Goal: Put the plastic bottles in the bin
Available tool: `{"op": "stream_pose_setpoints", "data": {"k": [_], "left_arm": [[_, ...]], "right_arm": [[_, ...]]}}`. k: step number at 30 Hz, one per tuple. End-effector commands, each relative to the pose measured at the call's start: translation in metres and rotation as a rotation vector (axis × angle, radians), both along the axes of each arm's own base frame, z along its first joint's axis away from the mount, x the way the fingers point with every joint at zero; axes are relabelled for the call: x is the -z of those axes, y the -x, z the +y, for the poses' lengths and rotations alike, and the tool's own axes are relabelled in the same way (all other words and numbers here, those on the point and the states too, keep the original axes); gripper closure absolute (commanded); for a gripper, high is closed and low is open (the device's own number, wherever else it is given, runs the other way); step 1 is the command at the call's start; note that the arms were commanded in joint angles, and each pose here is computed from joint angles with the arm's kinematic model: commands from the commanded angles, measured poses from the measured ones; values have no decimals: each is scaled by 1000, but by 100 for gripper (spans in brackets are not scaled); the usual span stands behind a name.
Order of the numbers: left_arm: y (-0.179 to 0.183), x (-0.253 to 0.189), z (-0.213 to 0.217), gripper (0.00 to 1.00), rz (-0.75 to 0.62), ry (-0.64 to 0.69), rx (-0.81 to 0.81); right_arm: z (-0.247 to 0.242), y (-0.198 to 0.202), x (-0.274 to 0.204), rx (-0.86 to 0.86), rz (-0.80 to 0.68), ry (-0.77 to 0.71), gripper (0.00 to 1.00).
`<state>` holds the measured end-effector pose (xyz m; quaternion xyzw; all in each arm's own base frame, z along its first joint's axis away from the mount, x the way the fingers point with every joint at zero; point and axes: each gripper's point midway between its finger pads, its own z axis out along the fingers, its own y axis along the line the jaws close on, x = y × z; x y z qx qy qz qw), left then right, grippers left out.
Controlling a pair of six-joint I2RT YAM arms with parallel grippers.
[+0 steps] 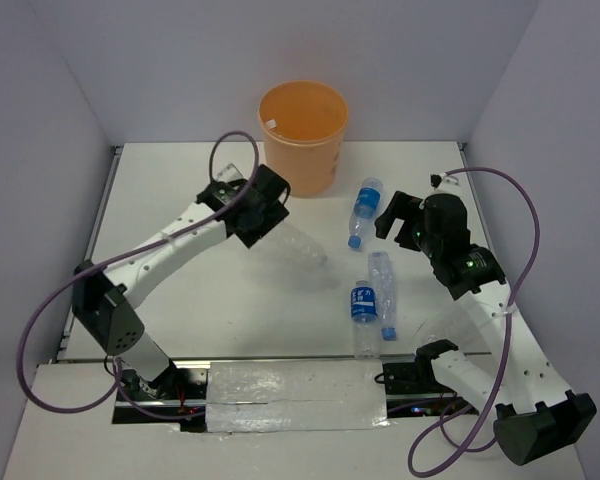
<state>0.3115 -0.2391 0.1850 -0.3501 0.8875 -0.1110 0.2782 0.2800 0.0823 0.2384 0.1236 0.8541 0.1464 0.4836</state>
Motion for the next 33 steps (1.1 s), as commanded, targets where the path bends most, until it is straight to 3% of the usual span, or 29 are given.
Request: {"op": "stream_pose_setpoints", "data": {"k": [1,6,11,19,27,33], "left_arm": [[-30,-81,41,55,-257,-110,23],[-54,-161,64,63,-488,-97,47],[-66,-240,96,68,-689,-179,36],[-93,-341,115,67,-1003,-243,-109],[-170,-357,69,67,-1096,-240,-101],[-224,-312,40,64,-1062,-210,-88]], "right_arm": [[0,-9,-21,13,-69,-1,0],[0,-10,-21,16,-66,-5,0],[0,-12,-22,23,-68,-6,0],[3,-15,-22,13,-65,-10,0],[-3,-10,-33,34,-76,-4,0],[-11,-2,-35,54,-78,19,0]]}}
